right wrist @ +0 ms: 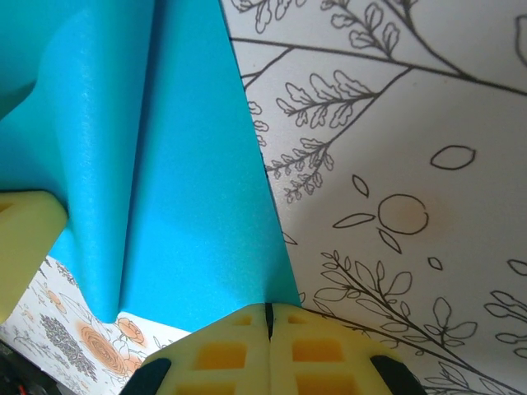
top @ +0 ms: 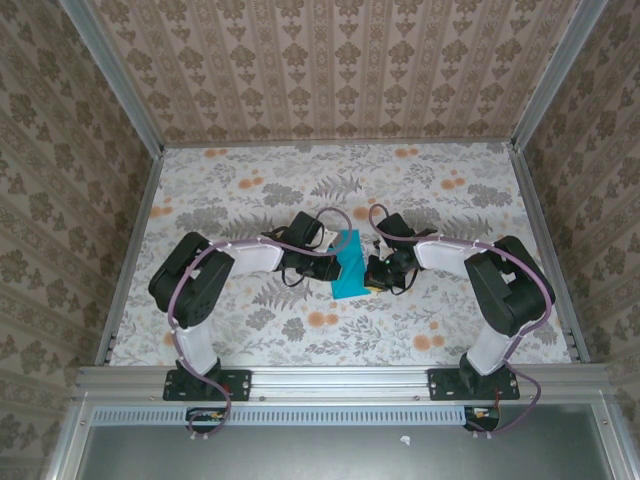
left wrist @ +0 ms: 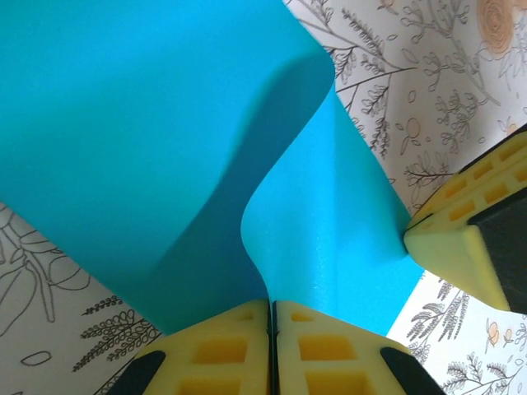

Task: Fold a paper plane with a square sheet of paper (fold left side to right side)
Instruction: Fold the triangle a second time at the center of the table.

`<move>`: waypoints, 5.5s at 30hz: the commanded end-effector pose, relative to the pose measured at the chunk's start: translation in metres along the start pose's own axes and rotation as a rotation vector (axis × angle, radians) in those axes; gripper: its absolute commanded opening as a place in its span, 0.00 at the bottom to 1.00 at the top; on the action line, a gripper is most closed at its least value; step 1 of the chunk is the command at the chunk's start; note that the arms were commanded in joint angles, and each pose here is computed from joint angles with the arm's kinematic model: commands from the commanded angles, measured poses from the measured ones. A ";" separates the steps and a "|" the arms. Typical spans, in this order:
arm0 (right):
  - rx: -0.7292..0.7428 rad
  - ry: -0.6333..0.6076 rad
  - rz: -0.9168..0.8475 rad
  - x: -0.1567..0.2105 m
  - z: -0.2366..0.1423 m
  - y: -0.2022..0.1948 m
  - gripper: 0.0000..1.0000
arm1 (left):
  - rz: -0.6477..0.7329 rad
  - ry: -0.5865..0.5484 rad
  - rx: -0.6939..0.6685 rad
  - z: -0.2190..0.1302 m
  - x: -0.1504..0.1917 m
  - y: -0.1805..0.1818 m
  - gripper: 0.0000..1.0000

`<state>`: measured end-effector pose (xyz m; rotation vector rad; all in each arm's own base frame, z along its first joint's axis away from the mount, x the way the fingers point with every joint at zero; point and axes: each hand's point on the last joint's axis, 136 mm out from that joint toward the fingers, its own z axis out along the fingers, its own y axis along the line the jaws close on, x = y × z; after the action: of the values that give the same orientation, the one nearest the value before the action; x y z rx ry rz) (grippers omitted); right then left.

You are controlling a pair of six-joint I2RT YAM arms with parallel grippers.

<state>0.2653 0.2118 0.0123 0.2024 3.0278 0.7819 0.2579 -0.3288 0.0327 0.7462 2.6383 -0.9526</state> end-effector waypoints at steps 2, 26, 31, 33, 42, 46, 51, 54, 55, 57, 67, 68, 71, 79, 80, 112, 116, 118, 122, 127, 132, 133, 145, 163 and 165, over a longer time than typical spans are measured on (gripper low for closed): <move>0.111 0.072 0.025 0.018 0.014 -0.027 0.02 | 0.079 -0.070 0.015 -0.015 -0.023 -0.017 0.10; 0.102 0.073 0.021 0.019 0.013 -0.026 0.02 | 0.070 -0.002 0.000 0.006 -0.011 -0.007 0.10; 0.098 0.069 0.017 0.018 0.014 -0.024 0.02 | 0.074 0.003 0.004 0.007 -0.009 -0.008 0.10; 0.087 0.064 0.014 0.017 0.013 -0.022 0.02 | 0.072 0.006 0.004 0.009 -0.010 -0.007 0.10; 0.043 0.029 -0.009 0.010 0.006 -0.010 0.03 | 0.070 0.014 -0.017 0.010 -0.005 -0.003 0.10; 0.043 0.025 -0.016 0.009 0.004 -0.010 0.04 | 0.077 0.003 -0.002 0.008 -0.009 -0.007 0.10; -0.083 -0.056 -0.044 -0.005 -0.019 0.011 0.07 | 0.088 -0.007 0.028 0.005 -0.011 -0.017 0.10; -0.151 -0.079 -0.023 -0.009 -0.021 0.018 0.12 | 0.092 -0.017 0.037 0.002 -0.013 -0.020 0.10; -0.169 -0.085 -0.011 -0.011 -0.021 0.019 0.14 | 0.093 -0.017 0.040 0.002 -0.012 -0.022 0.10; -0.209 -0.097 0.025 -0.015 -0.018 0.022 0.21 | 0.095 -0.024 0.046 0.001 -0.014 -0.024 0.10; -0.281 -0.134 0.117 -0.033 -0.009 0.031 0.37 | 0.103 -0.053 0.050 -0.008 -0.018 -0.030 0.10; -0.278 -0.133 0.123 -0.034 -0.007 0.031 0.37 | 0.101 -0.051 0.049 -0.007 -0.017 -0.030 0.10; -0.259 -0.133 0.139 -0.036 -0.005 0.030 0.37 | 0.101 -0.048 0.049 -0.007 -0.017 -0.030 0.11; -0.201 -0.122 0.173 -0.037 0.004 0.020 0.37 | 0.103 -0.045 0.048 -0.007 -0.017 -0.030 0.17; -0.196 -0.121 0.176 -0.037 0.005 0.019 0.37 | 0.103 -0.044 0.049 -0.007 -0.016 -0.030 0.20; -0.145 -0.085 0.162 -0.028 0.008 0.010 0.36 | 0.099 -0.071 0.066 -0.017 -0.017 -0.036 0.30; -0.147 -0.083 0.158 -0.028 0.007 0.011 0.36 | 0.104 -0.075 0.068 -0.015 -0.018 -0.036 0.17; -0.145 -0.082 0.155 -0.028 0.007 0.010 0.36 | 0.108 -0.083 0.066 -0.016 -0.020 -0.036 0.10; -0.141 -0.079 0.150 -0.027 0.007 0.010 0.36 | 0.105 -0.092 0.052 -0.017 -0.022 -0.032 0.00; -0.131 -0.069 0.147 -0.024 0.008 0.008 0.37 | 0.088 -0.095 0.025 -0.018 -0.023 -0.023 0.00; -0.127 -0.063 0.142 -0.023 0.008 0.007 0.37 | 0.084 -0.081 0.010 -0.015 -0.022 -0.016 0.00; -0.125 -0.062 0.143 -0.023 0.008 0.007 0.37 | 0.082 -0.076 0.008 -0.014 -0.021 -0.015 0.00; -0.119 -0.057 0.135 -0.021 0.008 0.006 0.37 | 0.066 -0.054 -0.037 -0.006 -0.019 -0.001 0.00; -0.114 -0.050 0.129 -0.020 0.008 0.005 0.37 | 0.050 -0.046 -0.059 0.000 -0.020 0.010 0.00; -0.116 -0.050 0.127 -0.021 0.008 0.006 0.37 | 0.048 -0.039 -0.062 0.001 -0.019 0.011 0.00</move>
<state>0.2974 0.2250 0.0215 0.3853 2.8601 1.0225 0.2741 -0.3317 0.0361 0.7533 2.5860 -0.8856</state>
